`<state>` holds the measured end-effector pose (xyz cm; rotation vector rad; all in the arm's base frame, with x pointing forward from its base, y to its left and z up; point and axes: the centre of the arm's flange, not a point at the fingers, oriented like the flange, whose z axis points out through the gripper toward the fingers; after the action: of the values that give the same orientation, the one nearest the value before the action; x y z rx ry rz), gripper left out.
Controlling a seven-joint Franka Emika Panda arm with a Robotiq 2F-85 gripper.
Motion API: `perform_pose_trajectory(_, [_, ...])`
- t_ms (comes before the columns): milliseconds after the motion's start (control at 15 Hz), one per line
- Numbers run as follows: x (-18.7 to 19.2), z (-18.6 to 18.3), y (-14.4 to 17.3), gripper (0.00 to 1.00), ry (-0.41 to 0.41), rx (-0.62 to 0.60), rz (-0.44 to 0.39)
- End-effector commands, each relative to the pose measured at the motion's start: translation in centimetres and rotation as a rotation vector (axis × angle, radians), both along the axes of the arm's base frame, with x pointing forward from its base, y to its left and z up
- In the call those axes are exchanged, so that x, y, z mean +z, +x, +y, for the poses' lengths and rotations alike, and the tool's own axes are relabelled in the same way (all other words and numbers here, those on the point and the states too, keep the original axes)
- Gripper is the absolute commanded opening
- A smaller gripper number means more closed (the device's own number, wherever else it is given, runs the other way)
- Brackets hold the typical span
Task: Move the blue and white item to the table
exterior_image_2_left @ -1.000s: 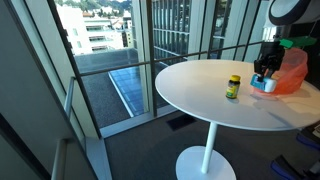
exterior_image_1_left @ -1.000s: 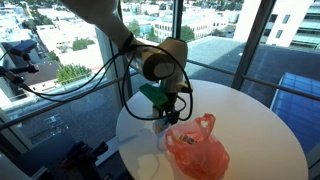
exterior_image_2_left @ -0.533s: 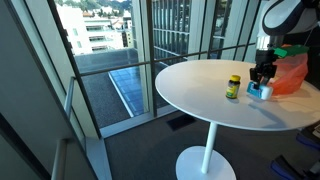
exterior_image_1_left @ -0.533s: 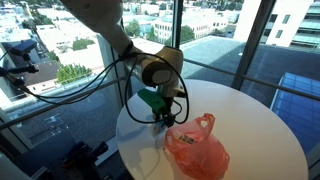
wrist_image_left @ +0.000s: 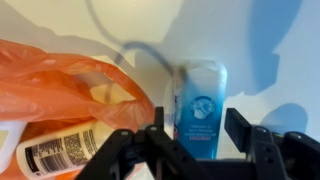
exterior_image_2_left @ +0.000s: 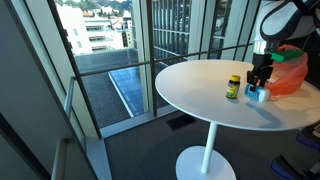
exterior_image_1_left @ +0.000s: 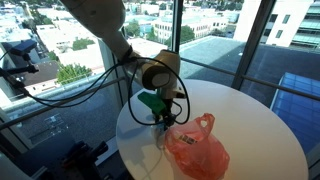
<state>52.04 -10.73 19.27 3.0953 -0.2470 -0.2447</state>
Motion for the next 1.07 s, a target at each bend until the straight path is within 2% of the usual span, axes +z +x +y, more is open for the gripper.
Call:
perform_pose_trajectory(0, [1.5, 0.1, -0.1, 0.96, 0.022, 0.024, -0.012])
perform_pose_trajectory(67, [2.1, 0.1, -0.2, 1.0, 0.034, 0.025, -0.012])
perform_pose_trajectory(333, [4.5, -0.8, -0.7, 1.0, 0.055, -0.002, -0.008])
perform_pose_trajectory(600, [7.2, -2.6, -1.6, 1.0, 0.051, -0.078, 0.021])
perform_pose_trajectory(1000, [11.7, -4.8, -3.6, 1.0, 0.093, -0.158, 0.046])
